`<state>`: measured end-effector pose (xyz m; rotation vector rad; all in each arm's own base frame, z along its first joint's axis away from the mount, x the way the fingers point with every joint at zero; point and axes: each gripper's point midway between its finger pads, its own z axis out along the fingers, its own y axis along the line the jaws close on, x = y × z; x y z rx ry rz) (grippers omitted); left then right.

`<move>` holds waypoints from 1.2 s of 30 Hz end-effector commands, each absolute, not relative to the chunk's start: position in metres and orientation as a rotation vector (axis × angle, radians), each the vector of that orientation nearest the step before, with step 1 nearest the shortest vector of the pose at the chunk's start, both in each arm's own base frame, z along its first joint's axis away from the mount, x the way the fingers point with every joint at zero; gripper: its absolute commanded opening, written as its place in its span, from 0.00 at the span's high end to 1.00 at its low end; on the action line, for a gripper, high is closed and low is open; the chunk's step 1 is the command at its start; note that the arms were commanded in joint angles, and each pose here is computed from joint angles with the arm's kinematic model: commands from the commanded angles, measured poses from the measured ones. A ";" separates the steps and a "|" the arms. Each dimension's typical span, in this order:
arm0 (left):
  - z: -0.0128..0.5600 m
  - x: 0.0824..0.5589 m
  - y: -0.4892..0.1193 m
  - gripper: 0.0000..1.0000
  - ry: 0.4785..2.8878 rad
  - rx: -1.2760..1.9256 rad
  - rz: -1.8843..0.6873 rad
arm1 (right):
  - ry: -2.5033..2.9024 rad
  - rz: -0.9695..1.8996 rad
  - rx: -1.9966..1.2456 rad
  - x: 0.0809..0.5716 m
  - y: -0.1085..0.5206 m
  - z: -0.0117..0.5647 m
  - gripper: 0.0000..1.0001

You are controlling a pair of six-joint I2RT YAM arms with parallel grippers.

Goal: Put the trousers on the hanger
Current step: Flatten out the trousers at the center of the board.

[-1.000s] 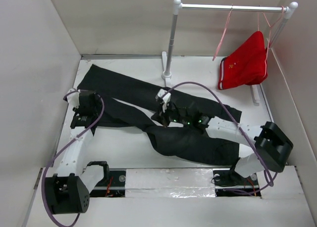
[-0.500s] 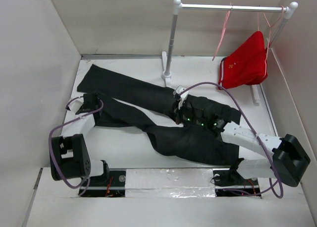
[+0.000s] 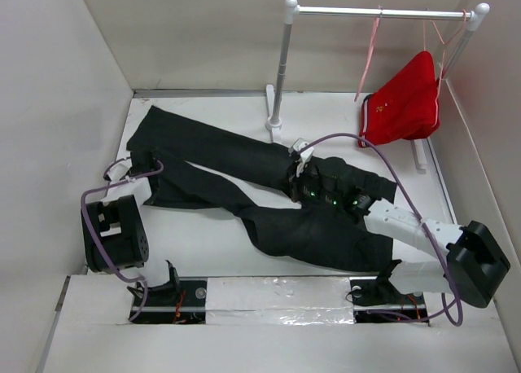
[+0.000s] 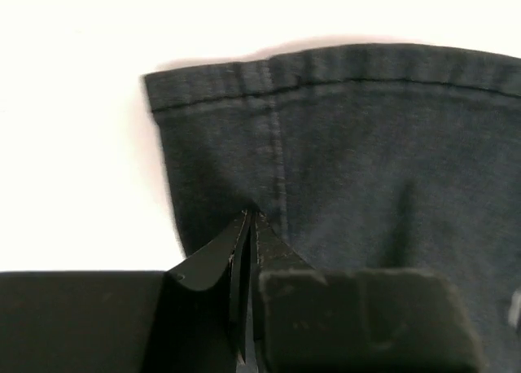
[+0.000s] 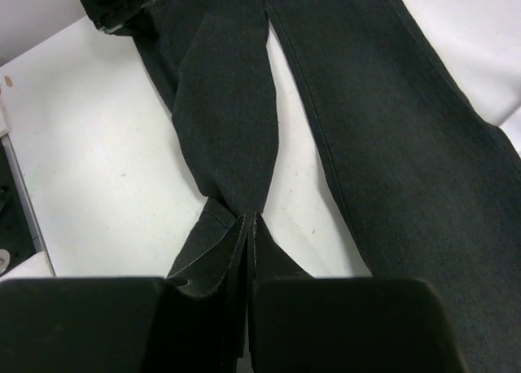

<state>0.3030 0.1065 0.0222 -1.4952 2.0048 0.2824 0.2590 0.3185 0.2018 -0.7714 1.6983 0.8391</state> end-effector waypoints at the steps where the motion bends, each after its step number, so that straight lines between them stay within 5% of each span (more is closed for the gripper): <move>1: 0.058 0.328 0.112 1.00 1.956 -1.414 0.236 | 1.663 0.824 -0.704 0.270 0.307 0.214 0.96; 9: 0.210 0.349 0.100 1.00 1.703 -1.194 -0.033 | 1.685 0.711 -0.533 0.294 0.266 0.215 0.84; 15: 0.301 0.330 0.113 1.00 1.539 -1.105 0.032 | 1.671 0.674 -0.393 0.306 0.232 0.219 0.82; 21: 0.202 0.332 0.087 1.00 1.770 -1.114 -0.056 | 1.677 0.714 -0.461 0.305 0.242 0.217 0.81; 25: 0.128 0.341 0.081 0.81 1.881 -1.255 -0.071 | 1.678 0.713 -0.480 0.304 0.246 0.215 0.96; 29: 0.090 0.342 0.088 0.67 1.929 -1.345 0.005 | 1.669 0.707 -0.498 0.301 0.250 0.217 0.96; 36: 0.046 0.333 0.110 0.61 1.959 -1.475 0.110 | 1.672 0.719 -0.513 0.301 0.254 0.215 0.94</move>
